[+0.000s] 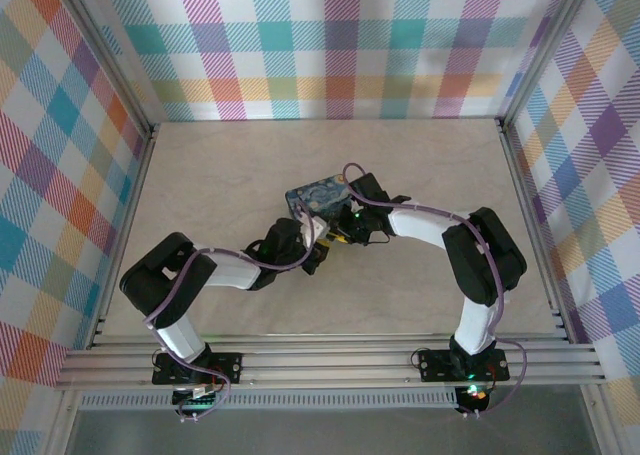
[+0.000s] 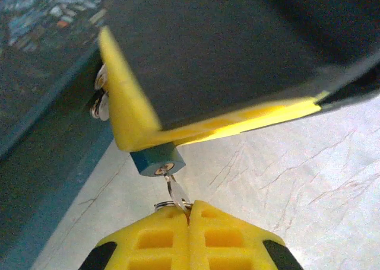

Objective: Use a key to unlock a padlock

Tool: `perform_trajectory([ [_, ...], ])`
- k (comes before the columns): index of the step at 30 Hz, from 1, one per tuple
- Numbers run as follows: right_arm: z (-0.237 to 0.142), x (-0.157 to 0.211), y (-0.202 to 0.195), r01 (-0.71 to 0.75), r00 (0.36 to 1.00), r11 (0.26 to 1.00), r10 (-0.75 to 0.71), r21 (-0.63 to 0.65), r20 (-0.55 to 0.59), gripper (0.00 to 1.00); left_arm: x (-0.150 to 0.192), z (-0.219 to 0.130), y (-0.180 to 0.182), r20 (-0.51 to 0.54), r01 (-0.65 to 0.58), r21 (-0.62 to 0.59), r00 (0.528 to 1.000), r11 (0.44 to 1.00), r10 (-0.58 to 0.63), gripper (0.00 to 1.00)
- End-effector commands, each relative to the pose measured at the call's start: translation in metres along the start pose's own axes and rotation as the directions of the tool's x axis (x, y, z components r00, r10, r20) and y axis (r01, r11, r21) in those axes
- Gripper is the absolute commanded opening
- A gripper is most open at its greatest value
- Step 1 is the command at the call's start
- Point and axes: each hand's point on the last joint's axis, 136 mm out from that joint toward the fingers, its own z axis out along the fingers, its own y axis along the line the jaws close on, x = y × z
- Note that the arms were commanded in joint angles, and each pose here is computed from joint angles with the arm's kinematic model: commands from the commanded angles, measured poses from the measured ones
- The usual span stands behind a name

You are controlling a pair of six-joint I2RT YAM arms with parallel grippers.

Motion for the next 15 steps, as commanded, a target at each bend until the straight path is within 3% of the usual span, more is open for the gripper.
perform_trajectory([
  [1,-0.006,0.019,0.011,0.016,0.998,0.998,-0.019,-0.062,-0.057,0.00,-0.013,0.000,-0.007,0.057,0.186,0.151,0.979,0.971,-0.196,0.00],
  [6,-0.006,0.017,0.013,0.021,0.999,0.997,-0.025,-0.077,-0.047,0.00,-0.020,0.001,0.003,0.065,0.309,0.197,0.943,0.930,-0.327,0.00],
  [10,-0.008,0.014,0.010,0.022,1.000,0.998,-0.023,-0.066,-0.021,0.00,-0.020,-0.002,0.010,0.061,0.346,0.169,0.931,0.923,-0.360,0.00],
  [13,-0.008,0.012,0.008,0.014,1.000,0.998,-0.014,-0.059,-0.004,0.00,-0.018,-0.005,0.013,0.050,0.369,0.142,0.924,0.919,-0.379,0.23],
  [15,-0.007,0.010,0.007,0.005,1.000,0.998,-0.005,-0.057,0.007,0.00,-0.017,-0.009,0.014,0.049,0.385,0.130,0.918,0.914,-0.394,0.31],
])
